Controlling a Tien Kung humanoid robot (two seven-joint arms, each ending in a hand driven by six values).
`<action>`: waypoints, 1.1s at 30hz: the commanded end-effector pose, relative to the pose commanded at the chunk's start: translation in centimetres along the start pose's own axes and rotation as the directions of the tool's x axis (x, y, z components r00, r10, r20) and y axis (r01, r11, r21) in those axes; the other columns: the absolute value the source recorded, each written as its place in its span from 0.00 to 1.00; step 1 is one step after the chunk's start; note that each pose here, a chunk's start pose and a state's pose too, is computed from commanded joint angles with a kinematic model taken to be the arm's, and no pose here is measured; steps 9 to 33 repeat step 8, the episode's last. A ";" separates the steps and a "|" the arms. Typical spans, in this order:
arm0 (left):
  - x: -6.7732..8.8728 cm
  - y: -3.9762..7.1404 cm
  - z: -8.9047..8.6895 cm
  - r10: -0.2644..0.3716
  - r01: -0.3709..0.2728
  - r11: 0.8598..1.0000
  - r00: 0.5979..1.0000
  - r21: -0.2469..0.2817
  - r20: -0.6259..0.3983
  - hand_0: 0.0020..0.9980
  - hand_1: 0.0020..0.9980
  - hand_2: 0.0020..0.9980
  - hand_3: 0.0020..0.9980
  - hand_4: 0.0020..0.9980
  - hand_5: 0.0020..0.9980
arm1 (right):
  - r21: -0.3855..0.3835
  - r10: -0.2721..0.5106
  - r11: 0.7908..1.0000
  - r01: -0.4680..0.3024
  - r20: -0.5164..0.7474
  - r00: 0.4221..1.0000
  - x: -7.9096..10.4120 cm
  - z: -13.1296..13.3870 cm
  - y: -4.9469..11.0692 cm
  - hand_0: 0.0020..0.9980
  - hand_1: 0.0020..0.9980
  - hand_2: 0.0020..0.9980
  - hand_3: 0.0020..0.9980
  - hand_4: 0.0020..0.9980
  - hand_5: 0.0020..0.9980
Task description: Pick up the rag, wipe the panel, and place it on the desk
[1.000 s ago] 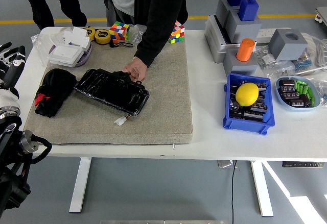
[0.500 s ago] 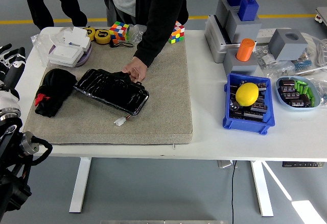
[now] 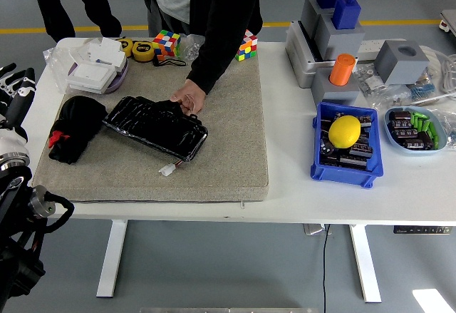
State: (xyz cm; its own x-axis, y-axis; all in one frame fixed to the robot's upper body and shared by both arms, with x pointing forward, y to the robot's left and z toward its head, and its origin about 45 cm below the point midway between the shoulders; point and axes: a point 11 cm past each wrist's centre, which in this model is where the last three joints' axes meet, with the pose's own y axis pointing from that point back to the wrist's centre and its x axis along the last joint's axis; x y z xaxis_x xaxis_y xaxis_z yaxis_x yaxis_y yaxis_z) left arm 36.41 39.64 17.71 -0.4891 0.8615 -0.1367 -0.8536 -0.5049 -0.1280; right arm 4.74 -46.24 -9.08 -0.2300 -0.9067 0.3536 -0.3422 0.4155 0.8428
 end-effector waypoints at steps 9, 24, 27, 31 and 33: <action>0.0 0.2 -0.3 -0.002 0.002 1.000 1.000 0.009 0.002 0.44 0.54 0.54 0.57 0.81 0.20 | 0.001 0.002 1.000 -0.002 -0.001 1.000 0.1 0.0 0.0 0.53 0.56 0.49 0.52 0.87 0.36; 0.0 0.2 -0.3 -0.002 0.002 1.000 1.000 0.009 0.002 0.44 0.54 0.54 0.57 0.81 0.20 | 0.001 0.002 1.000 -0.002 -0.001 1.000 0.1 0.0 0.0 0.53 0.56 0.49 0.52 0.87 0.36; 0.0 0.2 -0.3 -0.002 0.002 1.000 1.000 0.009 0.002 0.44 0.54 0.54 0.57 0.81 0.20 | 0.001 0.002 1.000 -0.002 -0.001 1.000 0.1 0.0 0.0 0.53 0.56 0.49 0.52 0.87 0.36; 0.0 0.2 -0.3 -0.002 0.002 1.000 1.000 0.009 0.002 0.44 0.54 0.54 0.57 0.81 0.20 | 0.001 0.002 1.000 -0.002 -0.001 1.000 0.1 0.0 0.0 0.53 0.56 0.49 0.52 0.87 0.36; 0.0 0.2 -0.3 -0.002 0.002 1.000 1.000 0.009 0.002 0.44 0.54 0.54 0.57 0.81 0.20 | 0.001 0.002 1.000 -0.002 -0.001 1.000 0.1 0.0 0.0 0.53 0.56 0.49 0.52 0.87 0.36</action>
